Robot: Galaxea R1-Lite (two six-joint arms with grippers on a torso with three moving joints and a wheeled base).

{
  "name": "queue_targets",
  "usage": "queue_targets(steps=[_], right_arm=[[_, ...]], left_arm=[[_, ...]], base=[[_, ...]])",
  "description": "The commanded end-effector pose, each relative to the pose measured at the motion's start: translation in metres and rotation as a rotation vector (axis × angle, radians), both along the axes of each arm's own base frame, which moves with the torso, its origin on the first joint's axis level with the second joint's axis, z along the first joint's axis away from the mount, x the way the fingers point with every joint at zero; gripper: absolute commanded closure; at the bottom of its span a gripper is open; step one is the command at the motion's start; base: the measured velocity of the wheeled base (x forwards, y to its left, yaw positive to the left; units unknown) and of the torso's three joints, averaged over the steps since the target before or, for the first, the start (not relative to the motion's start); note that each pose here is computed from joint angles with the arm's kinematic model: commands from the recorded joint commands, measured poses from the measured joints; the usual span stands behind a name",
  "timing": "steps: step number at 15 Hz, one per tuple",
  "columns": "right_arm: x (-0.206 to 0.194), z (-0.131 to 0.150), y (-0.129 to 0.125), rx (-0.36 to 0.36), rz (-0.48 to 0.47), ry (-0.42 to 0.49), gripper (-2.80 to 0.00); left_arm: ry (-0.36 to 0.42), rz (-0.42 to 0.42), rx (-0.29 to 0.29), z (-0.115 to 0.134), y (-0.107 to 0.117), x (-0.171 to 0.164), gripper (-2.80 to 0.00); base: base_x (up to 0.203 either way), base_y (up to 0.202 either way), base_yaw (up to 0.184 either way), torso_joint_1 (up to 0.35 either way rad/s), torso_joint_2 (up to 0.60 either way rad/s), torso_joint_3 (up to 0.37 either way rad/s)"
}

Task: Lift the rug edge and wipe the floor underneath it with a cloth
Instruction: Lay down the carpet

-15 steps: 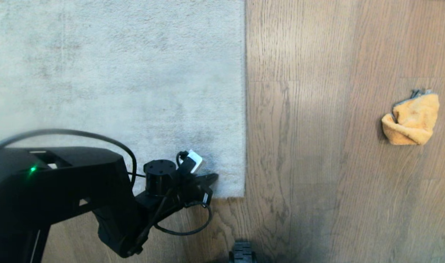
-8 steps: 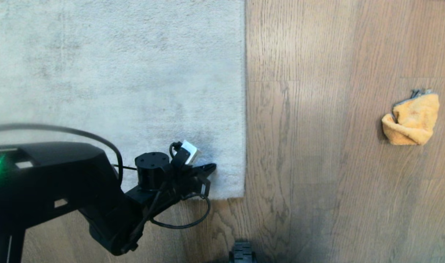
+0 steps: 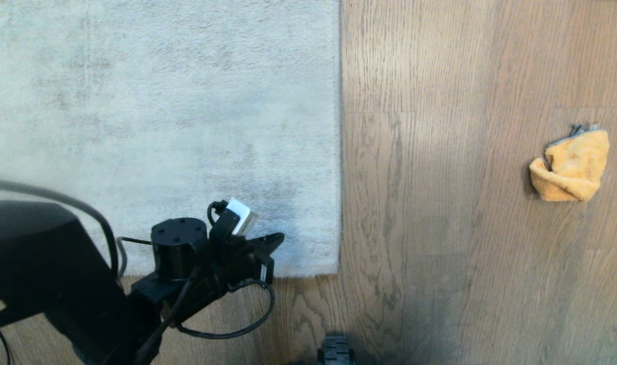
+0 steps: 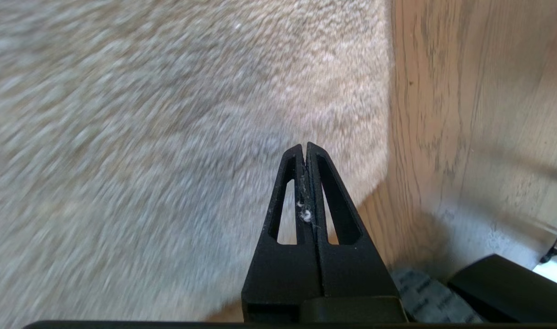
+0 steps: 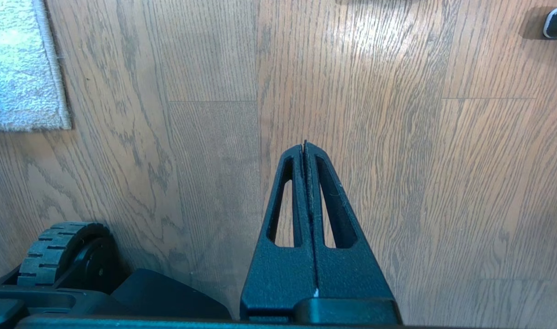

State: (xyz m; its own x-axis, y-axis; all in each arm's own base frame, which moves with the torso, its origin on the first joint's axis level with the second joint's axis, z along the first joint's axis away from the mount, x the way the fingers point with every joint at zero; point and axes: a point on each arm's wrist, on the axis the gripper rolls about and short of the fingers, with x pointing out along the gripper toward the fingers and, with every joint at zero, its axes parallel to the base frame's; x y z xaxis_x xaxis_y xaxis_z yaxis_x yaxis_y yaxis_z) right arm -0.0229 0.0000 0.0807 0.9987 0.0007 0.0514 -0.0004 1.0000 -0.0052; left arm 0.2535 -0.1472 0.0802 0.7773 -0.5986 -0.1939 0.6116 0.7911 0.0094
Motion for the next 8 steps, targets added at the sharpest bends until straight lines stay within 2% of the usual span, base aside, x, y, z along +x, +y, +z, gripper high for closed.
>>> queue_targets(steps=[1, 5, 8], right_arm=[[0.000, 0.000, 0.000, -0.001, 0.001, 0.001, 0.00], [0.000, 0.000, 0.000, -0.001, 0.001, 0.001, 0.00], [0.000, 0.000, 0.000, -0.001, 0.001, 0.001, 0.00]], left_arm=[[-0.031, 0.030, -0.019, 0.018, 0.016, -0.025, 0.00], [-0.023, 0.133, -0.004, 0.026, 0.054, -0.069, 0.00], [-0.065, 0.170, -0.023, 0.037, 0.067, -0.081, 0.00]], base=[[0.000, 0.000, 0.000, 0.000, 0.00, 0.000], [0.000, 0.000, 0.000, 0.000, 0.00, 0.000], [0.000, 0.000, 0.000, 0.000, 0.00, 0.000]])
